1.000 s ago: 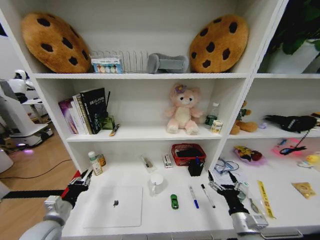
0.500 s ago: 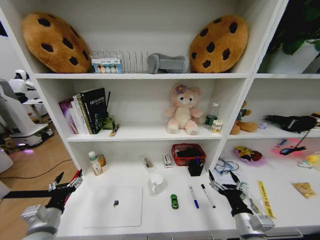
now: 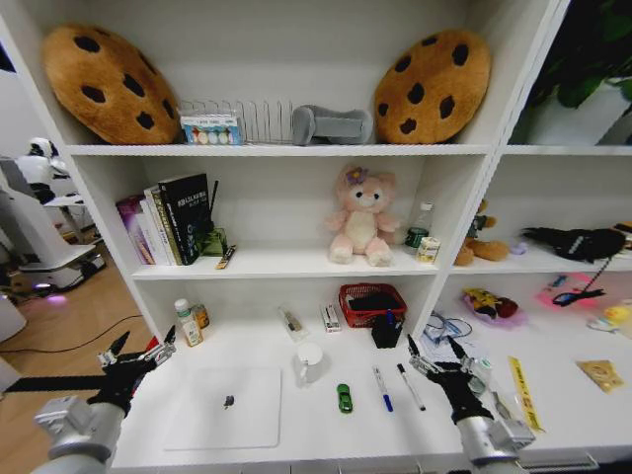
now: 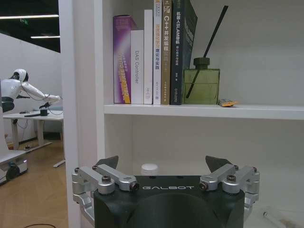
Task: Organize the objects on the table.
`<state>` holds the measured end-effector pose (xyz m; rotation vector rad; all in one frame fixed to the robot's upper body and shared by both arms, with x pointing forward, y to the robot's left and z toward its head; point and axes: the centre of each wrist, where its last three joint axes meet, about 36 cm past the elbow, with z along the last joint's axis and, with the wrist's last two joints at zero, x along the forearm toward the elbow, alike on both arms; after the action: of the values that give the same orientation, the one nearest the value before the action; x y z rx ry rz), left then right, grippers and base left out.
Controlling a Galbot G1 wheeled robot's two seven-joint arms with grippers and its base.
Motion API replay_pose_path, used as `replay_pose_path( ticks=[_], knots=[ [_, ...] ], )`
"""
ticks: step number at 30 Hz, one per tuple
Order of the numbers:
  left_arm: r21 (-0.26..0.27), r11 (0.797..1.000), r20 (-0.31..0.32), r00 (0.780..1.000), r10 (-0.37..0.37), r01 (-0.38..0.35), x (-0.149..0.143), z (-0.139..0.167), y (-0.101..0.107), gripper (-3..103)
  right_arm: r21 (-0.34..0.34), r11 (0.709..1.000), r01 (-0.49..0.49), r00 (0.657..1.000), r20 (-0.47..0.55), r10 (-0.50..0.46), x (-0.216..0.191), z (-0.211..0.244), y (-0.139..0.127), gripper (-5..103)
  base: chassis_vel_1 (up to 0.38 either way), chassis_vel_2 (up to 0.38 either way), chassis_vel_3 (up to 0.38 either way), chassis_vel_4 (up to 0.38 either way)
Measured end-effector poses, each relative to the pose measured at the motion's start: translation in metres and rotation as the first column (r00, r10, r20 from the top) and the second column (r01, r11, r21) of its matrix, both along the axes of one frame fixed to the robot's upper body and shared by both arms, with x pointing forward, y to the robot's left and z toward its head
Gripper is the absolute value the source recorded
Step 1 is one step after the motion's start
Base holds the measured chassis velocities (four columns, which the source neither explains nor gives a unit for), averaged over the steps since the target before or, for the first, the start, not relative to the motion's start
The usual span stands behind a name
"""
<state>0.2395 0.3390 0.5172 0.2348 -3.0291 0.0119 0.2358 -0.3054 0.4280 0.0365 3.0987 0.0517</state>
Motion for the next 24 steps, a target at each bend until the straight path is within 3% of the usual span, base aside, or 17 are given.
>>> replay_pose_path(
  ticks=[12,14,15,16,18,19,24],
  knots=[
    [0.007,1.000,0.006,1.000,-0.031,0.031,0.002,0.005,0.000,100,-0.016,0.999,-0.029,1.000,0.004,0.029,0.001,-0.001,-0.001,100,0.000,0.000,0.000,0.000],
    [0.007,0.999,0.006,0.999,-0.031,0.031,0.002,0.005,0.000,100,-0.019,0.995,-0.099,0.995,-0.005,0.098,0.002,-0.003,-0.004,100,0.000,0.000,0.000,0.000],
    [0.007,0.999,0.006,0.999,-0.032,0.032,0.002,0.005,0.000,100,-0.016,0.980,-0.197,0.980,-0.016,0.197,0.003,-0.003,-0.008,100,0.000,0.000,0.000,0.000],
    [0.007,0.999,0.006,0.999,-0.032,0.032,0.002,0.005,0.000,100,-0.016,0.980,-0.197,0.980,-0.016,0.197,0.003,-0.003,-0.008,100,0.000,0.000,0.000,0.000],
    [0.008,0.999,0.006,0.999,-0.032,0.032,0.002,0.005,0.000,100,-0.028,0.924,-0.382,0.924,-0.041,0.381,0.010,-0.001,-0.020,100,0.000,0.000,0.000,0.000],
    [0.008,0.999,0.006,0.999,-0.032,0.032,0.002,0.005,0.000,100,-0.034,0.907,-0.421,0.906,-0.054,0.419,0.013,0.000,-0.022,100,0.000,0.000,0.000,0.000],
    [0.008,0.999,0.006,0.999,-0.033,0.033,0.002,0.005,-0.001,100,-0.021,0.902,-0.431,0.896,-0.132,0.425,0.013,-0.003,-0.017,100,0.000,0.000,0.000,0.000]
  ],
)
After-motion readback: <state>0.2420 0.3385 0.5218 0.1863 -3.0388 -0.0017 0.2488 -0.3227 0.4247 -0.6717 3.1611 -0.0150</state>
